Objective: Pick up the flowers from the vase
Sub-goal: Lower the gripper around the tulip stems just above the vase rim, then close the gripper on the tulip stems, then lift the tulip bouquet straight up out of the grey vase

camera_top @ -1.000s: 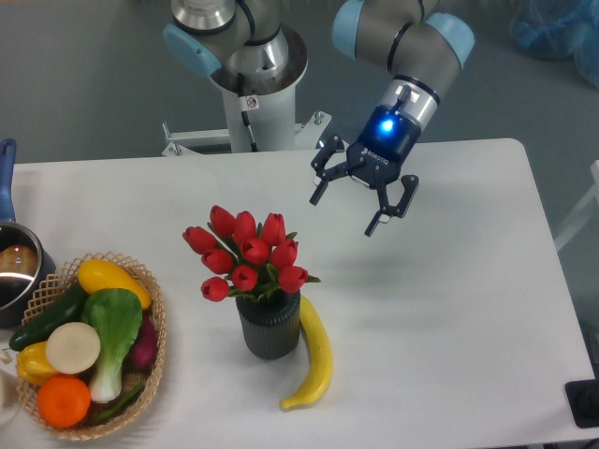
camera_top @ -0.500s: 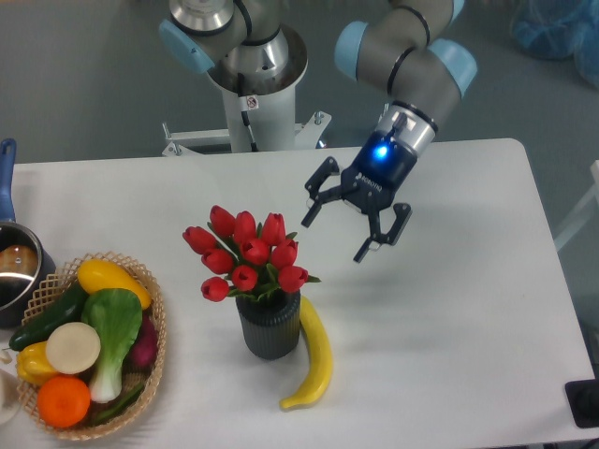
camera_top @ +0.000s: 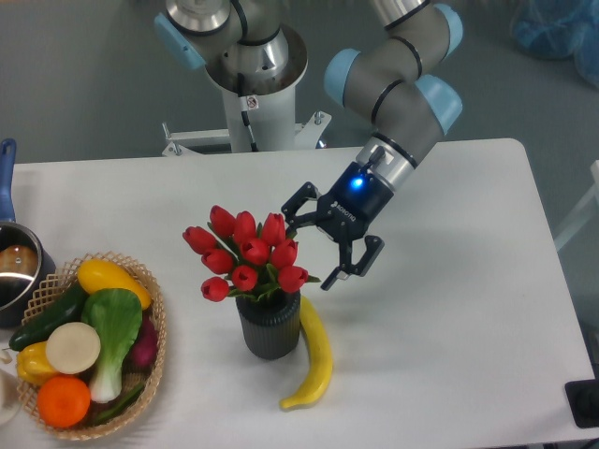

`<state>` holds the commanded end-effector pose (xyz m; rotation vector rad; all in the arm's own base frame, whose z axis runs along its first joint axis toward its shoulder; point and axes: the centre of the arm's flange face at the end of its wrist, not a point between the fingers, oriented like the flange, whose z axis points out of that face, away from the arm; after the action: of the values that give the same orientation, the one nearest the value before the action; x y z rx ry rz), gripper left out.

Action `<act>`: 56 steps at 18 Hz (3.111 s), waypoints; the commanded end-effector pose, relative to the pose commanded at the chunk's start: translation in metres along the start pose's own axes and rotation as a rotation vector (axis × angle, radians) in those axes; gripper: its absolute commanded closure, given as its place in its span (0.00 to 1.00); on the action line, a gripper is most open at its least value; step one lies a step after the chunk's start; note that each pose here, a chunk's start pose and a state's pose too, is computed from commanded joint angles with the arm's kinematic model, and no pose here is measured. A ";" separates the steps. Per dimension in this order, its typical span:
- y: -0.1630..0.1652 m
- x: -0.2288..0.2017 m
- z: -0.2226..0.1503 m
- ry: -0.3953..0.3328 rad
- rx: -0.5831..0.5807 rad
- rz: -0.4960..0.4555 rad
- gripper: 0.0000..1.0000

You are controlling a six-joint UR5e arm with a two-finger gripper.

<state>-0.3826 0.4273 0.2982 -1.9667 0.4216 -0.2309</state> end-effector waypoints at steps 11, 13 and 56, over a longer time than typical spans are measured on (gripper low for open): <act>-0.009 0.014 0.022 0.044 0.004 0.006 0.00; -0.012 0.015 0.026 0.051 0.004 0.013 0.00; -0.086 -0.010 -0.019 -0.024 0.074 -0.120 0.48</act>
<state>-0.3819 0.4480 0.3847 -1.9218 0.2764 -0.2953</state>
